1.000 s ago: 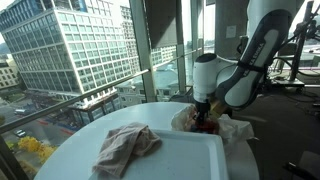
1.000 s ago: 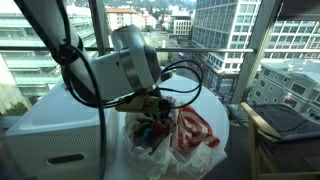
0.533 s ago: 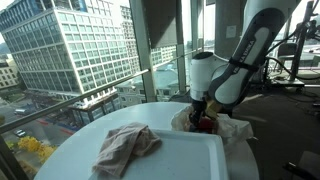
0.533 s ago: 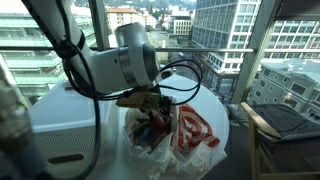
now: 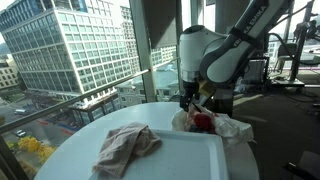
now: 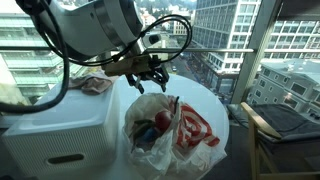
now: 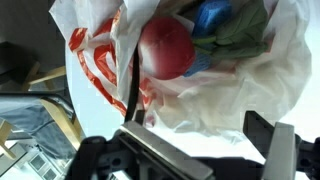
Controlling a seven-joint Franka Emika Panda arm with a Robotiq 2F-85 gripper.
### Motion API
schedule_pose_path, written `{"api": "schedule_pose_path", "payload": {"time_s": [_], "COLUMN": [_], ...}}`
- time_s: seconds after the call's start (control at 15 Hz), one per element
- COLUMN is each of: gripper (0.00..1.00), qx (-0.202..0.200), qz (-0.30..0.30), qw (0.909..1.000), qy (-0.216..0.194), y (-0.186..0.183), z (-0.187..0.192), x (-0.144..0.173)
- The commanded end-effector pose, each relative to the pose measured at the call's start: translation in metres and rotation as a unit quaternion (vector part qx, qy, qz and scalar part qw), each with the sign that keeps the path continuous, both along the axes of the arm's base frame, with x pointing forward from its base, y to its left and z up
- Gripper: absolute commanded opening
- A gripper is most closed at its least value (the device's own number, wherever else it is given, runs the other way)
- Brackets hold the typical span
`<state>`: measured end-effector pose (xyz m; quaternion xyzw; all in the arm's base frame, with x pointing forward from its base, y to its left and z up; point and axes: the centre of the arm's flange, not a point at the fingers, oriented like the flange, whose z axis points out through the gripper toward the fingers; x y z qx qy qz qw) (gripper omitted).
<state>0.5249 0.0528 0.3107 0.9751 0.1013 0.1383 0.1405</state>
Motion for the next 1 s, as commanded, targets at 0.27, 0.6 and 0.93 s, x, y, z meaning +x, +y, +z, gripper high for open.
{"api": "schedule_pose_path", "payload": {"time_s": [0.27, 0.6, 0.93], "gripper": [1.00, 1.00, 1.00], "qx": [0.106, 0.180, 0.216], "qz": [0.142, 0.200, 0.223], "qw": [0.9803, 0.9610, 0.9506], "qy": [-0.087, -0.061, -0.010], "y": [0.097, 0.170, 0.211], "z": [0.057, 0.037, -0.004], "x": [-0.013, -0.011, -0.011]}}
